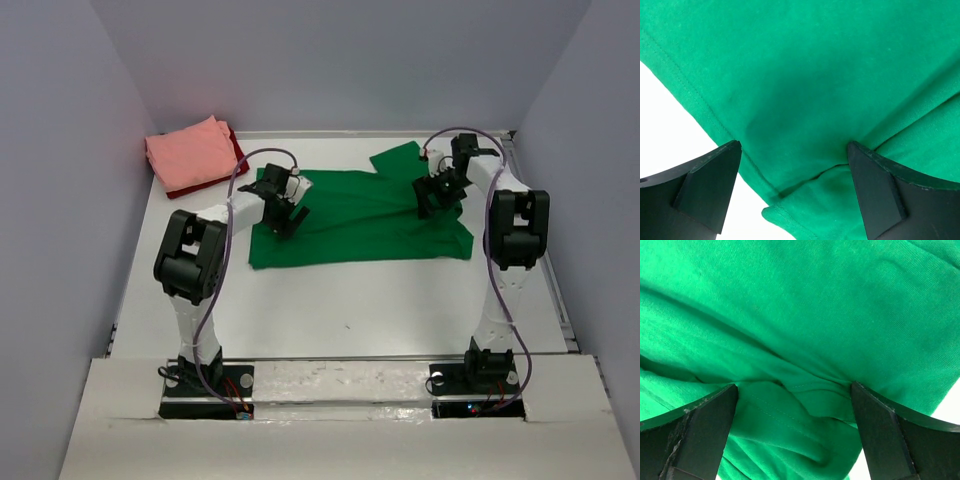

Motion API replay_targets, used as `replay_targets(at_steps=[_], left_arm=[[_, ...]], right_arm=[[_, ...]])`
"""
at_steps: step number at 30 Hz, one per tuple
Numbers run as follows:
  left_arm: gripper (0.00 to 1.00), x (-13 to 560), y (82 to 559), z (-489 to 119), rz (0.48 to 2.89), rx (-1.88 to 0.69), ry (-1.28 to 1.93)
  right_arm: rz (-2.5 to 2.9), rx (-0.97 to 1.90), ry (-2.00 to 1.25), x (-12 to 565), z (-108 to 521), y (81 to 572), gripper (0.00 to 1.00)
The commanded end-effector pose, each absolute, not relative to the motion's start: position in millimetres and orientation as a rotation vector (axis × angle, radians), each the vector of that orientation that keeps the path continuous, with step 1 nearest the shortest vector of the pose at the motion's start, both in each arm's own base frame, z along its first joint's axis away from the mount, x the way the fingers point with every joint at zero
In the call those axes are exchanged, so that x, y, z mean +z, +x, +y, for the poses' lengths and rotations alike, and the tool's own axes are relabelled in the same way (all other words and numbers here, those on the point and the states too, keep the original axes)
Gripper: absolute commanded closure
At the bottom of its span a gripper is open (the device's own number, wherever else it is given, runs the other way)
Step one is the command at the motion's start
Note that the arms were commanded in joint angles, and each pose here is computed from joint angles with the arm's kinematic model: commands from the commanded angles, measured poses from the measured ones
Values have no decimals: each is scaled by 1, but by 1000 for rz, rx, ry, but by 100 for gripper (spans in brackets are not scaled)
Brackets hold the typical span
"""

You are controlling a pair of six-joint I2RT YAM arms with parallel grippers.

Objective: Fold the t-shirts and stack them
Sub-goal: Fold the flattened tshirt in 1/3 of the way

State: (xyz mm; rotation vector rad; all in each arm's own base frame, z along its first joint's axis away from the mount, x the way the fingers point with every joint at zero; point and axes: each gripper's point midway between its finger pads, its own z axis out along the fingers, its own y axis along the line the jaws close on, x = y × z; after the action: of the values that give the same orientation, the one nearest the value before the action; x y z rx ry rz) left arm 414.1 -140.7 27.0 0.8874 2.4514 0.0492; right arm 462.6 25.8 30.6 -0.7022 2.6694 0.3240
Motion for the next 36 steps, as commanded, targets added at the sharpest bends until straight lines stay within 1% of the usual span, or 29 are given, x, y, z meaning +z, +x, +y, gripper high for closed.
replay_targets(at_steps=[1, 5, 11, 14, 15, 20, 25, 36], left_arm=[[1, -10, 347, -111, 2679, 91, 1011], [1, -9, 344, -110, 2678, 86, 1009], [1, -5, 355, -117, 2667, 73, 1016], [1, 1, 368, -123, 2639, 66, 1002], [1, 7, 376, -128, 2618, 62, 998], [1, 10, 390, -138, 2602, 62, 1022], [1, 29, 411, -148, 2555, 69, 1020], [1, 70, 448, -150, 2468, 154, 989]], right_arm=[[2899, 348, -629, 0, 6, 407, 0], [2898, 372, -624, -1, 9, 403, 0], [2883, 441, -601, 3, 17, 410, 0], [2834, 474, -593, 13, 23, 427, 0], [2795, 474, -594, 23, 25, 440, 0], [2690, 552, -593, 49, 38, 471, 0], [2581, 556, -628, 81, 56, 505, 0], [2476, 518, -653, 113, 67, 528, 0]])
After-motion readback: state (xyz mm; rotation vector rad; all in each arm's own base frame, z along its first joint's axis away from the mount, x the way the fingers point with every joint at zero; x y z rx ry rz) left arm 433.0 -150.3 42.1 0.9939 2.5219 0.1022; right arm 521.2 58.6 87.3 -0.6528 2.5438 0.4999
